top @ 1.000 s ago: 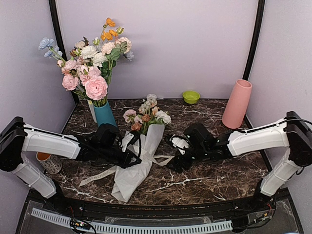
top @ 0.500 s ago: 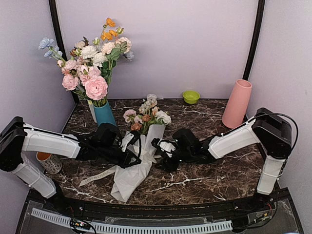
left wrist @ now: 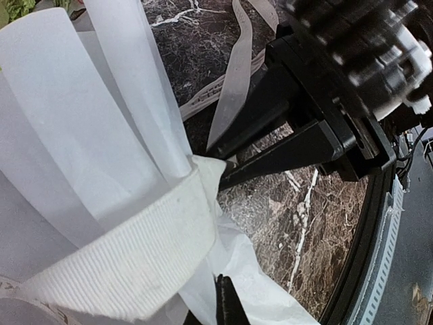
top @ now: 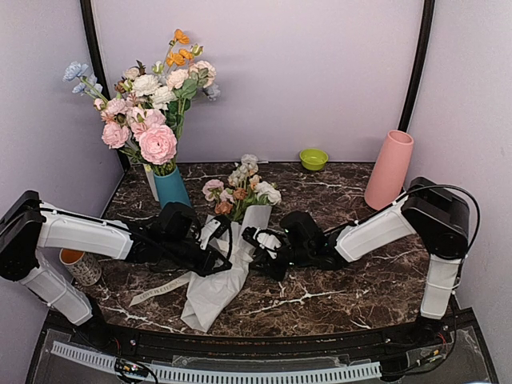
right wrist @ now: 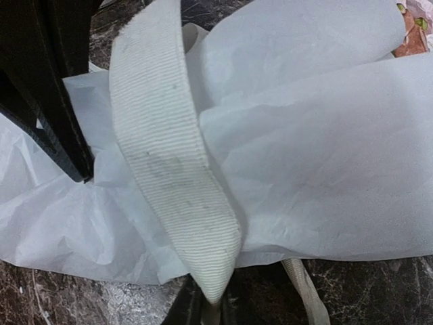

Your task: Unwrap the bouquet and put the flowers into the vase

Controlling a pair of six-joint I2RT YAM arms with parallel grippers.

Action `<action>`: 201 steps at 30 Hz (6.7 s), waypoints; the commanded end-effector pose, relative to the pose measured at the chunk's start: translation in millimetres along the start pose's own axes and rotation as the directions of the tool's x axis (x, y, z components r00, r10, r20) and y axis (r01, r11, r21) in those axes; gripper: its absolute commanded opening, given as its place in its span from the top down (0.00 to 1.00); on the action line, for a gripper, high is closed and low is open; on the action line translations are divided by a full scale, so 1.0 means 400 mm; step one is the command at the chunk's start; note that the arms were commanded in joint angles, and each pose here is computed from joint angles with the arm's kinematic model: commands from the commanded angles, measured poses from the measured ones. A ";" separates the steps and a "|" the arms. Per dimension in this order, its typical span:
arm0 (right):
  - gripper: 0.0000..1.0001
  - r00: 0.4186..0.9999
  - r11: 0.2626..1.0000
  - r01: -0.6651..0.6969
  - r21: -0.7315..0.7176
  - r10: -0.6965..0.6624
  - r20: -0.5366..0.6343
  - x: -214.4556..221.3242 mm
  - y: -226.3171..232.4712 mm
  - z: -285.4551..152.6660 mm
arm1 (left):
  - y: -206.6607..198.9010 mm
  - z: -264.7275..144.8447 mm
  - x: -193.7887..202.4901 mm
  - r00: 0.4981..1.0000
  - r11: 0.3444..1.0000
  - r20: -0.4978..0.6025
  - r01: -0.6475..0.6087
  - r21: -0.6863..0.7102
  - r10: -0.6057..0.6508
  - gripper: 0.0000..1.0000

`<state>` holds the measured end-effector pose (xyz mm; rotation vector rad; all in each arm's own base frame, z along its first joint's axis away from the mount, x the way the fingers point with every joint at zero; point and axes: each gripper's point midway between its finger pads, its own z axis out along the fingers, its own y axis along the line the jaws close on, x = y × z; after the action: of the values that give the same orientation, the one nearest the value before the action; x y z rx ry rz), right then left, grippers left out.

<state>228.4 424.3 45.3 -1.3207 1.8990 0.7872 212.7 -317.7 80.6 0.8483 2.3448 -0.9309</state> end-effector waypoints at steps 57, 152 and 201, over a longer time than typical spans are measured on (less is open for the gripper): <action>0.02 0.762 0.564 -0.646 0.514 0.507 0.402 -0.081 -0.172 -0.570 | -0.115 -0.383 -0.199 0.997 0.968 0.011 -0.075 -0.239 0.080 0.41; 1.00 0.525 0.508 -0.480 0.716 0.820 -0.229 0.118 -0.313 -0.385 | 0.061 -0.327 -0.015 0.998 0.793 -0.057 -0.027 -0.609 -0.010 1.00; 0.15 0.567 0.569 -0.821 -0.048 0.805 -0.176 -0.105 -0.160 -0.280 | -0.009 -0.343 -0.195 0.974 0.939 0.034 0.226 -0.259 -0.225 0.42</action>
<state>290.8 305.0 131.7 -0.3778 2.6937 1.0932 239.6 -243.3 219.1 0.4619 2.5195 -0.6303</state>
